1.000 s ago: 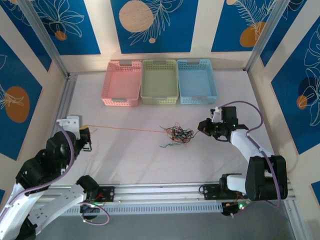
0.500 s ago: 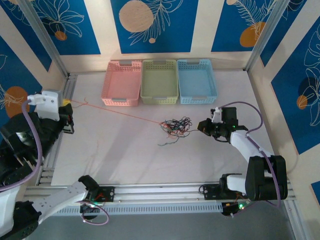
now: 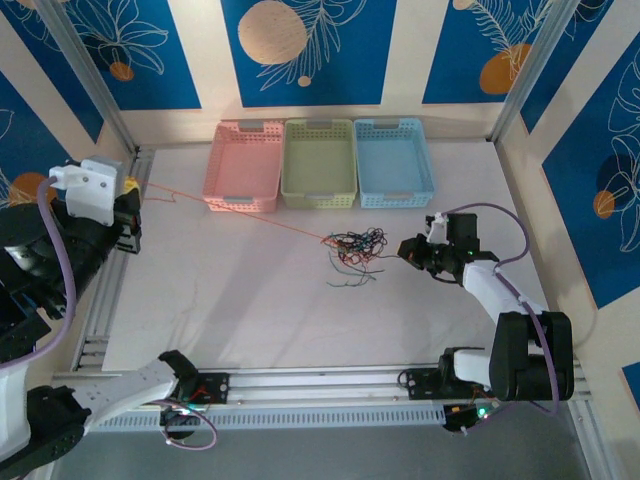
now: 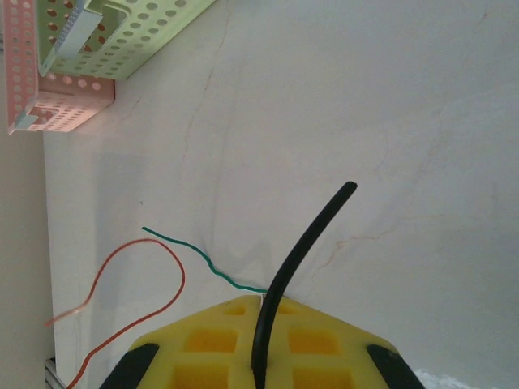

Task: Untangle the cables

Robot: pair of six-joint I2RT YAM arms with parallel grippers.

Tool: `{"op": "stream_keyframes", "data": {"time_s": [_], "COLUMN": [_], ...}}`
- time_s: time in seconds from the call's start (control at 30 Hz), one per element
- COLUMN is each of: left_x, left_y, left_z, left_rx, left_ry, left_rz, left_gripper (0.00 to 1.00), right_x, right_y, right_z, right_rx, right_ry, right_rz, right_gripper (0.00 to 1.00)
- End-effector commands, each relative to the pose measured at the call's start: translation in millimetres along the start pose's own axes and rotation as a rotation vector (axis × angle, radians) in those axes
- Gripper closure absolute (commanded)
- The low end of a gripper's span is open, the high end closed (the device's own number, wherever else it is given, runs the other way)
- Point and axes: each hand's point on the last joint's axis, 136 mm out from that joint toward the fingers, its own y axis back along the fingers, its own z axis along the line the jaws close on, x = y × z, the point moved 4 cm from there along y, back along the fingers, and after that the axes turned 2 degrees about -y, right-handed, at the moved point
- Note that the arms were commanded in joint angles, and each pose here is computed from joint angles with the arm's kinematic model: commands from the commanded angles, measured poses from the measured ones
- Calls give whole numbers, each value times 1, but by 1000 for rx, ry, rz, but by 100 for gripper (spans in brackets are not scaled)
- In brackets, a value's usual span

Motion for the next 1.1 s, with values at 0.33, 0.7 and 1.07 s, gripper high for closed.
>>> {"op": "stream_keyframes", "data": {"time_s": [0.33,0.7,1.07], "left_x": [-13,94,118], "left_y": [3,-75,-73], "left_z": [1,-81,-45], "left_rx": [16,144,-68], "left_ry": [138,89,21], "left_rz": [-82,284,342], "left_gripper": [100,100,100], "right_x": [-2,-3,-36], "right_y": [8,20,35], "right_z": [-19,-3,-12], "right_rx": [51,72,232], "right_ry": [-35,40,-5], "right_rz": [-59,-92,-155], "right_gripper": [100,100,100]}}
